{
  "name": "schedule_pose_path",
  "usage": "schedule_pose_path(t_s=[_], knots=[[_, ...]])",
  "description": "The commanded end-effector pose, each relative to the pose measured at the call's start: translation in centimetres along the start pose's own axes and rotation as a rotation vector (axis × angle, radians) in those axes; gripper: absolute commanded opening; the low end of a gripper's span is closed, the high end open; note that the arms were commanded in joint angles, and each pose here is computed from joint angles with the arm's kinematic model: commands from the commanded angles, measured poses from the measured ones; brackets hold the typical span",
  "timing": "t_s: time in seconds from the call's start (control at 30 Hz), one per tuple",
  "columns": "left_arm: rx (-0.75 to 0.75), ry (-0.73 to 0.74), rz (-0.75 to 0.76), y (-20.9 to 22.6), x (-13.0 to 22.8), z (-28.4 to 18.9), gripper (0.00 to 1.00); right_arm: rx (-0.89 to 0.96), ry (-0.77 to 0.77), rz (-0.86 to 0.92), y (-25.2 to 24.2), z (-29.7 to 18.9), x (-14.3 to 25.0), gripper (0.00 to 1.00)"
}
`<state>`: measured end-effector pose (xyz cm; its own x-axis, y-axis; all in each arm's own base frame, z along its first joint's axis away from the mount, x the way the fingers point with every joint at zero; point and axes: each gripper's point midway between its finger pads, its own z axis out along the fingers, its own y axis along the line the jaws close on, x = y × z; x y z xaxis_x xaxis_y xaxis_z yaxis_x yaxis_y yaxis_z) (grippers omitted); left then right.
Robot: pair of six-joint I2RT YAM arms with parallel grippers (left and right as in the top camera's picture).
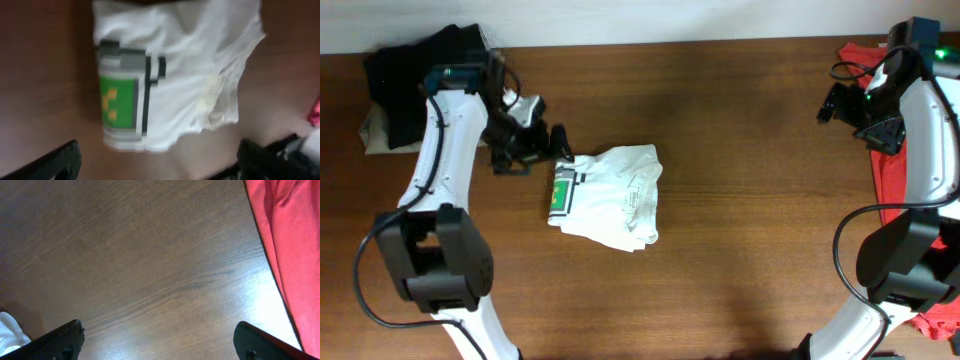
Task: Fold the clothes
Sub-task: 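Lift the folded shirt onto the dark clothes stack and release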
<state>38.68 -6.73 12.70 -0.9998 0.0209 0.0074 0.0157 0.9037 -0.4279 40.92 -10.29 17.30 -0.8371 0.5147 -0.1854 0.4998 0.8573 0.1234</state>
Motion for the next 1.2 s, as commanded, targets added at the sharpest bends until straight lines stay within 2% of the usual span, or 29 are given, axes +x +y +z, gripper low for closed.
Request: schedule_pose_path(t_s=[0.0,0.13,0.23,0.43,0.6,0.67,0.73,0.8,0.83,0.97,1.07,1.17], knots=[[0.213,-0.002,0.046,0.1,0.8,2.6,0.99,0.008,-0.018,-0.003,-0.1,-0.5,-0.3,0.99],[0.236,-0.057,-0.014,3.8,0.6,5.3,0.99,0.008,-0.018,-0.003,-0.1,-0.5,-0.3,0.99],[0.228,-0.092,-0.011,4.8,-0.5,6.0,0.99,0.008,-0.018,-0.003,-0.1,-0.5,-0.3,0.99],[0.287,0.015,-0.039,4.4,0.4,10.1,0.99,0.008,-0.018,-0.003,-0.1,-0.5,-0.3,0.99],[0.284,0.058,0.017,2.2,1.0,11.7,0.99,0.008,-0.018,-0.003,-0.1,-0.5,-0.3,0.99],[0.27,0.047,0.032,1.4,0.5,12.3,0.8,0.008,-0.018,-0.003,-0.1,-0.5,-0.3,0.99],[0.267,0.024,-0.004,1.4,-0.3,12.4,0.43,0.008,-0.018,-0.003,-0.1,-0.5,-0.3,0.99],[0.233,0.02,-0.041,2.0,-0.6,12.4,0.17,0.008,-0.018,-0.003,-0.1,-0.5,-0.3,0.99],[0.136,0.015,-0.094,3.3,-1.0,12.2,0.01,0.008,-0.018,-0.003,-0.1,-0.5,-0.3,0.99],[-0.019,-0.069,-0.038,3.8,-4.9,7.3,0.0,0.008,-0.018,-0.003,-0.1,-0.5,-0.3,0.99],[-0.097,-0.268,0.046,2.3,-10.3,0.9,0.0,0.008,-0.018,-0.003,-0.1,-0.5,-0.3,0.99],[-0.136,-0.432,0.106,1.5,-14.0,-2.6,0.0,0.008,-0.018,-0.003,-0.1,-0.5,-0.3,0.99]])
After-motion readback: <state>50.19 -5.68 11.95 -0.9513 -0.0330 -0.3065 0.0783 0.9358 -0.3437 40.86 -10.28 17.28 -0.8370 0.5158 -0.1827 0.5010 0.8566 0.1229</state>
